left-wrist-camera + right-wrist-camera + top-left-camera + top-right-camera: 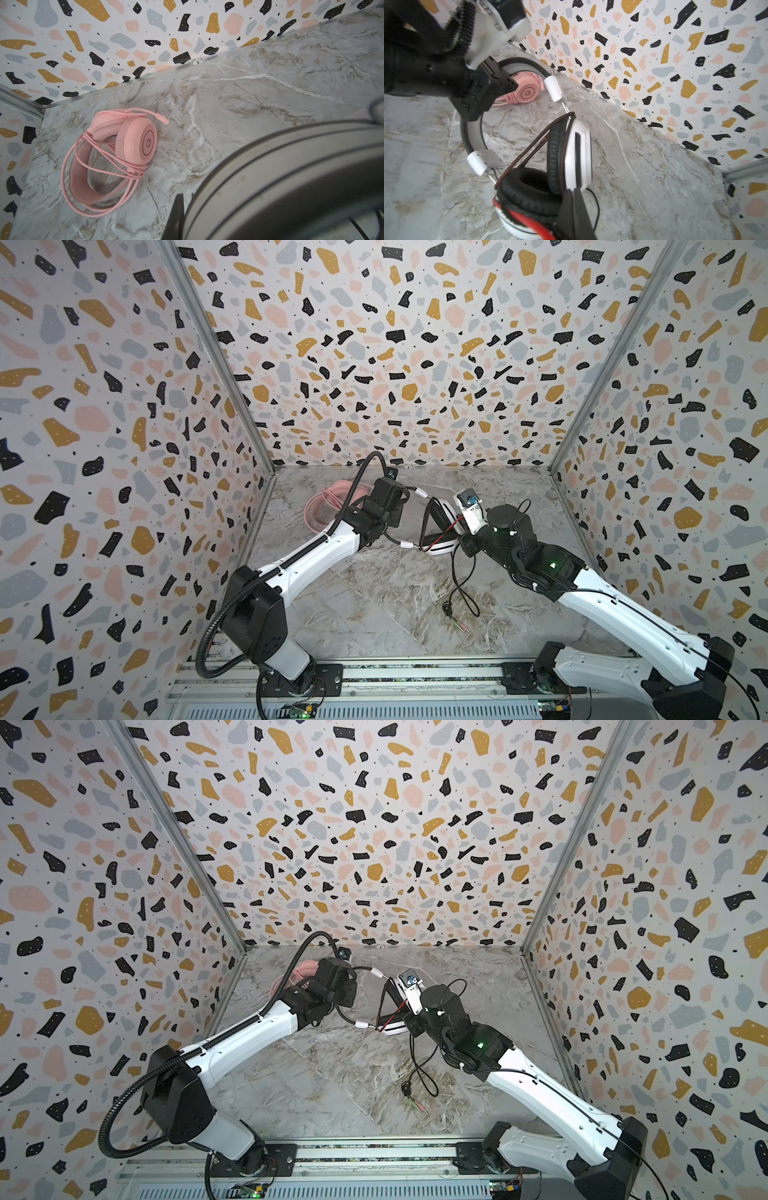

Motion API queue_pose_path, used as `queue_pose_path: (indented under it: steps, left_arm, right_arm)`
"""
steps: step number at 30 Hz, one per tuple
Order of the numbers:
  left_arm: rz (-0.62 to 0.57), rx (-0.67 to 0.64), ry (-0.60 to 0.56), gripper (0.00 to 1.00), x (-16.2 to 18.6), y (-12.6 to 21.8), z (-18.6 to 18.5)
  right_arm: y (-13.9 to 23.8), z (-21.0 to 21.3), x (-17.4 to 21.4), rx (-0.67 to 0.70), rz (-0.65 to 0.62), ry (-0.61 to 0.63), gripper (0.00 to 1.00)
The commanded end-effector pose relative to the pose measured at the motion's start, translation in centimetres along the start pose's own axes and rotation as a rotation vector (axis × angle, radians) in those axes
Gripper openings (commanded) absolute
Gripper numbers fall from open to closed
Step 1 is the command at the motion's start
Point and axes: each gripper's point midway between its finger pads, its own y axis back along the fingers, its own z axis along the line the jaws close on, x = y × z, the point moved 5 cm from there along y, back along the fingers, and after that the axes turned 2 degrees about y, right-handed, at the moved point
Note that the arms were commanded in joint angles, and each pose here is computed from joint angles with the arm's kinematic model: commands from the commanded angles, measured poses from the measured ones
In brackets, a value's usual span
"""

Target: Wrap the headphones

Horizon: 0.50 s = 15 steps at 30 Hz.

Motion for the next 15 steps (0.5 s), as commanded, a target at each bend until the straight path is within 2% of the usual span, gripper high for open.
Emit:
queue_pose_path:
  steps: [1, 7, 11, 15]
  left_arm:
    - [-0.068, 0.067, -0.019, 0.0, -2.2, 1.3, -0.4]
    - [-0.08, 0.192, -0.057, 0.0, -2.3, 1.8, -1.8]
    - [-0.101, 0.261, -0.066, 0.0, -2.2, 2.2, -2.5]
    - [-0.108, 0.432, -0.081, 0.0, -2.4, 3.2, -4.4]
  right_arm:
    - [1.0, -2.5, -2.7, 0.111, -0.076, -0.001, 0.01]
    - [-0.3, -3.9, -2.8, 0.207, -0.053, 0.021, 0.05]
    - [-0.9, -4.2, -3.0, 0.214, -0.062, 0.016, 0.05]
    - [-1.1, -4.6, -3.5, 0.222, -0.084, 0.014, 0.05]
